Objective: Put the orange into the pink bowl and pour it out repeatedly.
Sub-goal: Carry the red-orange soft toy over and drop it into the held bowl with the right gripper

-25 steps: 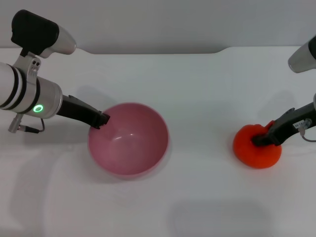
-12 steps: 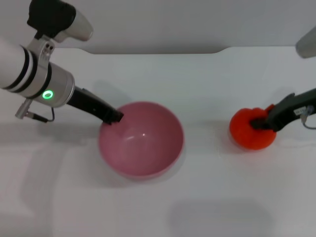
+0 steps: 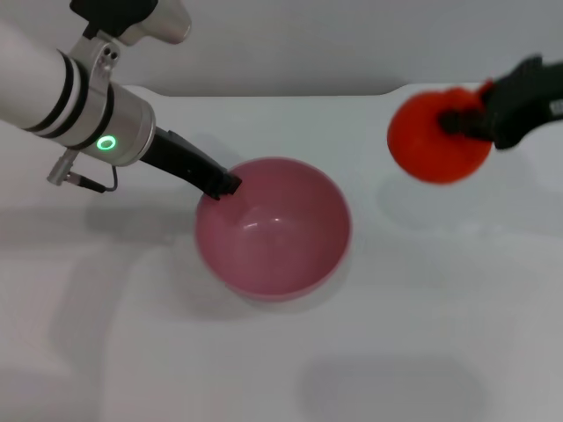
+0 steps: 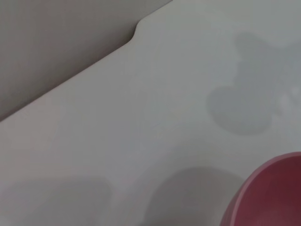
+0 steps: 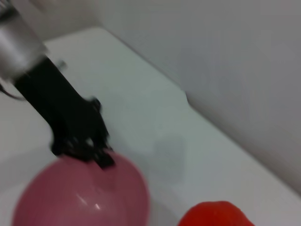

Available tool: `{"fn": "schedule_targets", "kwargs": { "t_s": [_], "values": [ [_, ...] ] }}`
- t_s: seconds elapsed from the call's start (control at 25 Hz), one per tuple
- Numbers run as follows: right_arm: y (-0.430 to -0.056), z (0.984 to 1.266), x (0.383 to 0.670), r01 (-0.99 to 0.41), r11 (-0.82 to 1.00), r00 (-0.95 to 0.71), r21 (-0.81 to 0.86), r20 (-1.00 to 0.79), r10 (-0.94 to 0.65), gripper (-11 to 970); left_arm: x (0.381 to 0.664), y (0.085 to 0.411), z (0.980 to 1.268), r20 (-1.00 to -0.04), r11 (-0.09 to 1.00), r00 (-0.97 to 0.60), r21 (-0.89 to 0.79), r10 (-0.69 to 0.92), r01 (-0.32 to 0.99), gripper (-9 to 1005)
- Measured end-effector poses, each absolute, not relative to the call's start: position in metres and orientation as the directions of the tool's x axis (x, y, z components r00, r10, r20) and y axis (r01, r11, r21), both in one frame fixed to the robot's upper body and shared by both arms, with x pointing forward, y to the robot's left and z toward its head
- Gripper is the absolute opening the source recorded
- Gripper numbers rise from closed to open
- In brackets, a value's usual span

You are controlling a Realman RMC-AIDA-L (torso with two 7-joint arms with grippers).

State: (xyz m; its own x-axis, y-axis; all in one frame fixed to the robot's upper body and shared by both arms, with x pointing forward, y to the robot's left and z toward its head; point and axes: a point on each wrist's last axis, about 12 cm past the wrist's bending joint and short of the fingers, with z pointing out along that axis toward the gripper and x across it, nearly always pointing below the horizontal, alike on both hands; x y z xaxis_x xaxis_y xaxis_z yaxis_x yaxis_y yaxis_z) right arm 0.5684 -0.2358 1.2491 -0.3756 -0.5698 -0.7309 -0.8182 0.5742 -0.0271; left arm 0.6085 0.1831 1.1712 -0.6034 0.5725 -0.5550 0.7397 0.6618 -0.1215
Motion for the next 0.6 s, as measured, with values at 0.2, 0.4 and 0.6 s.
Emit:
{"fn": "schedule_targets", "kwargs": {
  "t_s": [0.2,0.4,0.6],
  "values": [
    [-0.213,1.281,0.55,-0.865,0.492,-0.245,-0.098,-0.772,-0.586,73,0.61,0.18,1.174,-0.565,0.658,-0.593,-0.112,0.574,0.744,45],
    [-0.188,1.283,0.542,-0.925,0.374,-0.171,-0.075,-0.794,-0.583,74,0.61,0.175,1.175,-0.569,0.65,-0.587,-0.116,0.576,0.751,45],
    [-0.169,1.264,0.547,-0.949,0.306,-0.136,-0.075,-0.778,-0.614,69,0.609,0.17,1.176,-0.577,0.637,-0.581,-0.131,0.575,0.76,45]
  ]
}}
